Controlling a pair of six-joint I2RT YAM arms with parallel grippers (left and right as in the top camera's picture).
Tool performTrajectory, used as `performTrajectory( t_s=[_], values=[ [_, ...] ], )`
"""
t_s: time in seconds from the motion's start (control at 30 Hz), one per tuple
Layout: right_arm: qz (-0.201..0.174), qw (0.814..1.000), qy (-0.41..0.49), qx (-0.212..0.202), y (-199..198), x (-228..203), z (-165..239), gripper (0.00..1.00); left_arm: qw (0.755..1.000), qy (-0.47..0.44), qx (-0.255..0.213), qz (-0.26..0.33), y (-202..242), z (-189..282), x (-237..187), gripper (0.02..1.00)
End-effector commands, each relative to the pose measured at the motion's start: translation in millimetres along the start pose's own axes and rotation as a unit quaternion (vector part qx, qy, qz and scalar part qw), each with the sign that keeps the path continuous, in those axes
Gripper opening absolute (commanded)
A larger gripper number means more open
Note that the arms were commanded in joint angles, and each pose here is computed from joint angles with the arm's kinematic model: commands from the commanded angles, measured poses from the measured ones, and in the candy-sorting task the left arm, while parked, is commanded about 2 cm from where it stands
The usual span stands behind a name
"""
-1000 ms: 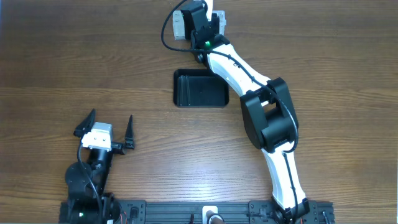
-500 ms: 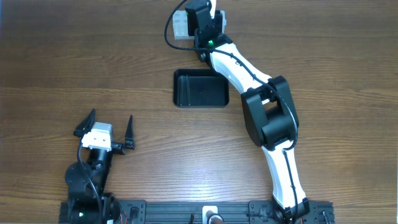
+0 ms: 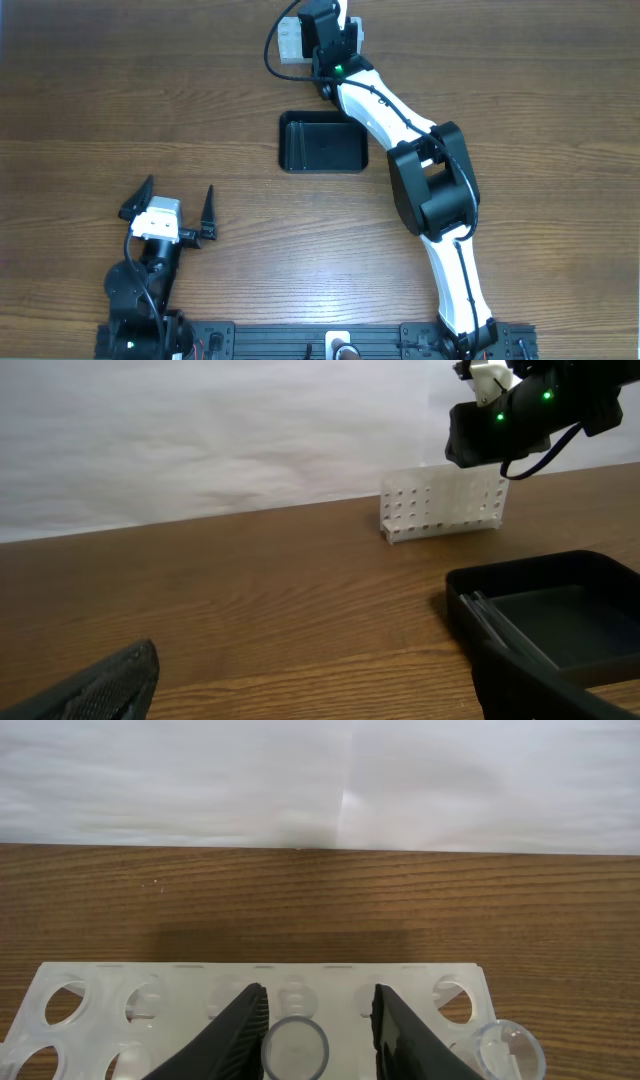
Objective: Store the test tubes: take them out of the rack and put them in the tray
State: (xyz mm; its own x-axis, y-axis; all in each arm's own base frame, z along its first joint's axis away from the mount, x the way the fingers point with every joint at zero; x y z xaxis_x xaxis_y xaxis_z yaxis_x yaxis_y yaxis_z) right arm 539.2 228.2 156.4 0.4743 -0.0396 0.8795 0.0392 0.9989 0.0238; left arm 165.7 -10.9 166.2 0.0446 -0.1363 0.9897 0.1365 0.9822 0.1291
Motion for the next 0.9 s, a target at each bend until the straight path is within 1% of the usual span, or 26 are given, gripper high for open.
performTrajectory(
  t_s=[0.03,0.67,0.9],
  values=[
    [0.003,1.000,-0.003,0.000,4.5,-1.2,-2.9,0.308,1.000,0.000,-0.002,-0.004,-0.3,0.0,-1.6,1.000],
    [0.003,1.000,-0.003,0.001,4.9,-1.3,-2.8,0.202,1.000,0.000,-0.002,-0.004,-0.3,0.0,-1.6,1.000],
    [0.004,1.000,-0.004,0.004,8.8,-2.0,-1.2,0.180,1.000,0.000,-0.002,-0.003,-0.3,0.0,-1.6,1.000]
  ],
)
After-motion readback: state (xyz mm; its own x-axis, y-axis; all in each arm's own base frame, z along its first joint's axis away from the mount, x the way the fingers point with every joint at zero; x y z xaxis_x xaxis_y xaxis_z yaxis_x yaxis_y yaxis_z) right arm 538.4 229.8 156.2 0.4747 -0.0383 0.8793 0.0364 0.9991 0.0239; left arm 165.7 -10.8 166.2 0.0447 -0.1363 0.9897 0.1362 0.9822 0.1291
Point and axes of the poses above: each gripper's point midway between its finger pads, its own z axis back along the fingers, its own y axis along the line the jaws close on, x = y × z, the point moved 8 cm from there along z, back along the fingers, and after that the axes turned 3 degrees about -z, right-handed, at the moved point
